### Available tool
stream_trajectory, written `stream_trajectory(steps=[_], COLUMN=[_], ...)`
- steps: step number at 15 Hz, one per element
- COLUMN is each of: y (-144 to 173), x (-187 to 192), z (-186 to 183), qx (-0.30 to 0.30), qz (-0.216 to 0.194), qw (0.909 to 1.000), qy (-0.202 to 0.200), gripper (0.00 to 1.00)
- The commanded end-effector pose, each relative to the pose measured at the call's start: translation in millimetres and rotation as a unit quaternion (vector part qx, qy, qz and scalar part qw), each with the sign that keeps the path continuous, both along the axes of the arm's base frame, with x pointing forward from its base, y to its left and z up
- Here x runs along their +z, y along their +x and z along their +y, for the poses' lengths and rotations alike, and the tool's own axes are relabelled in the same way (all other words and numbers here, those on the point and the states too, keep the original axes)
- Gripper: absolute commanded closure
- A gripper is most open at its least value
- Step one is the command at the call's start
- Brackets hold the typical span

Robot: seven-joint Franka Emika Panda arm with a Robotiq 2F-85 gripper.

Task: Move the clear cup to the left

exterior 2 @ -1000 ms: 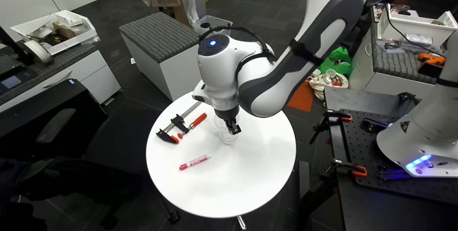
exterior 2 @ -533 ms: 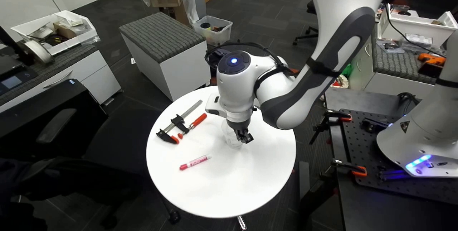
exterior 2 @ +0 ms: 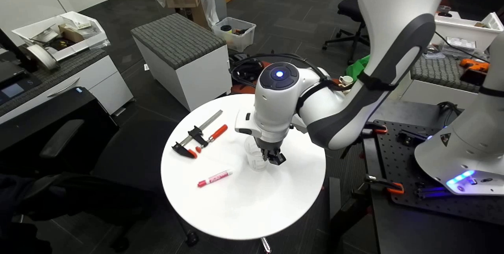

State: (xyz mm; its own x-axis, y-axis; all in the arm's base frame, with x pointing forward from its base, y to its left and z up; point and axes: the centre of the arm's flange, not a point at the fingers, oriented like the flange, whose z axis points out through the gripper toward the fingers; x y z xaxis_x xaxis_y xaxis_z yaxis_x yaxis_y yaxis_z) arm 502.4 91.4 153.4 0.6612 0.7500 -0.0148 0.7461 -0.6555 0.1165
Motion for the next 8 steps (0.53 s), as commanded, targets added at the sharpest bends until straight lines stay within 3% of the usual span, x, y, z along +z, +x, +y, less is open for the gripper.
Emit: stream_trajectory(steps=[1,8], y=[-17.5,-21.6], x=[14.5,23.6], z=[12.2,37.3], qx=[0.010,0.042], qz=[-0.027,-0.029], qw=[0.9996,0.9987], qy=[-0.006,-0.007], gripper=[0.98,0.98])
